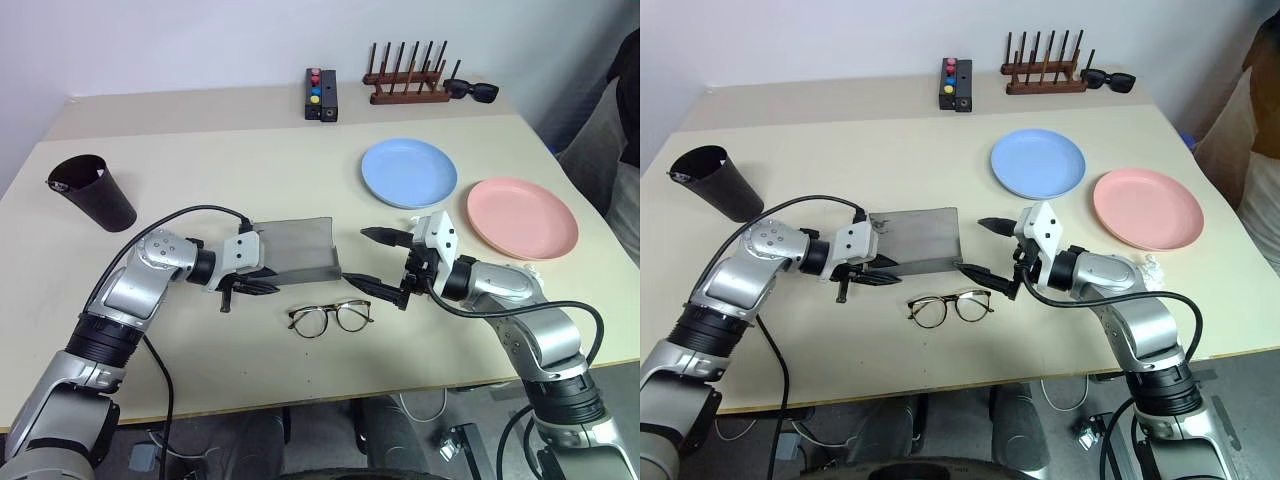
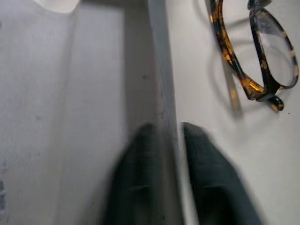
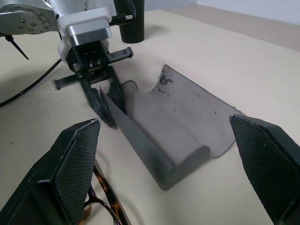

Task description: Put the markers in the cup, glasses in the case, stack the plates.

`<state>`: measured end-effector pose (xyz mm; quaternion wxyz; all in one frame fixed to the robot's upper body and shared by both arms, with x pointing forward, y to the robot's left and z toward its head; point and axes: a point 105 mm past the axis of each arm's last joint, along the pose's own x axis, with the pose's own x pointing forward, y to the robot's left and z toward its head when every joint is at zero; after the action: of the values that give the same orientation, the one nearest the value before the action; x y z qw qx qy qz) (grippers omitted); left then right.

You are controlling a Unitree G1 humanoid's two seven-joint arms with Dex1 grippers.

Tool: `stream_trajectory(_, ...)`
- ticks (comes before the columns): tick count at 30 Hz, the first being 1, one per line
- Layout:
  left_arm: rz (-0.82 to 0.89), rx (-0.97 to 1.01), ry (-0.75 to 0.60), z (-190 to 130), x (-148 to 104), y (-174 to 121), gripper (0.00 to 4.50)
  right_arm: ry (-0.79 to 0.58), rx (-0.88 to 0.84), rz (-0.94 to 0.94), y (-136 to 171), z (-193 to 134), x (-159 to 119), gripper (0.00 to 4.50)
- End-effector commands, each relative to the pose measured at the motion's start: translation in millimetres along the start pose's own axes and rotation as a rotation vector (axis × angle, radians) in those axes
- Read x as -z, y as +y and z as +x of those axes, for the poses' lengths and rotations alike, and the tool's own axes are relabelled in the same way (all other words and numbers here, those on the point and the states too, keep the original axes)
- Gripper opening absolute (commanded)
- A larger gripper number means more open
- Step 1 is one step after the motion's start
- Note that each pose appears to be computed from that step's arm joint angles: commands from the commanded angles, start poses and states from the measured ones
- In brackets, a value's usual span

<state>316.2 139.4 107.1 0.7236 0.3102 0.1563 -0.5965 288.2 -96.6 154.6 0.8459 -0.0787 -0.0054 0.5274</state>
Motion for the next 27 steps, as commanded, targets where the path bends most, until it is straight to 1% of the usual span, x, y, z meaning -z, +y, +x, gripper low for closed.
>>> stream_trajectory(1, 0.03, -0.062, -0.018, -8.1, -8.5, 9.4, 1.88, -0.032, 0.0, -0.044, 1.5, -4.6, -13.1, 4.5)
stream_trajectory(6, 0.024, -0.113, -0.128, -26.8, -34.8, 20.5, 1.88, -0.003, 0.01, -0.041, -0.9, -12.7, -8.9, 4.5)
stream_trajectory(8, 0.026, -0.114, -0.196, -33.5, -50.7, 20.5, 1.88, 0.014, 0.023, -0.041, -3.2, -17.8, -6.1, 4.5)
stream_trajectory(10, 0.031, -0.092, -0.262, -34.3, -67.9, 13.4, 2.45, 0.037, 0.044, -0.043, -6.9, -24.8, -2.2, 4.5)
stream_trajectory(11, 0.037, -0.076, -0.272, -32.5, -72.4, 9.1, 2.73, 0.045, 0.05, -0.043, -8.0, -27.4, -0.8, 4.5)
stream_trajectory(14, 0.102, 0.015, -0.256, -14.0, -79.9, -12.8, 4.25, 0.068, 0.073, -0.037, -10.6, -36.5, 3.2, 4.5)
stream_trajectory(15, 0.107, 0.037, -0.258, -9.8, -81.7, -17.5, 4.43, 0.071, 0.076, -0.036, -10.7, -38.0, 3.9, 4.5)
stream_trajectory(17, 0.116, 0.074, -0.251, -1.3, -82.3, -24.3, 4.43, 0.076, 0.08, -0.034, -10.1, -39.8, 5.3, 4.5)
stream_trajectory(19, 0.138, 0.13, -0.203, 16.6, -76.3, -32.7, 4.43, 0.085, 0.086, -0.032, -7.7, -41.5, 7.9, 4.5)
stream_trajectory(22, 0.133, 0.215, -0.185, 37.9, -74.3, -42.2, 4.43, 0.084, 0.103, -0.026, -4.1, -43.3, 8.5, 4.5)
stream_trajectory(27, 0.135, 0.291, -0.156, 57.3, -70.2, -46.5, 4.43, 0.083, 0.137, -0.019, 1.0, -47.7, 8.6, 4.5)
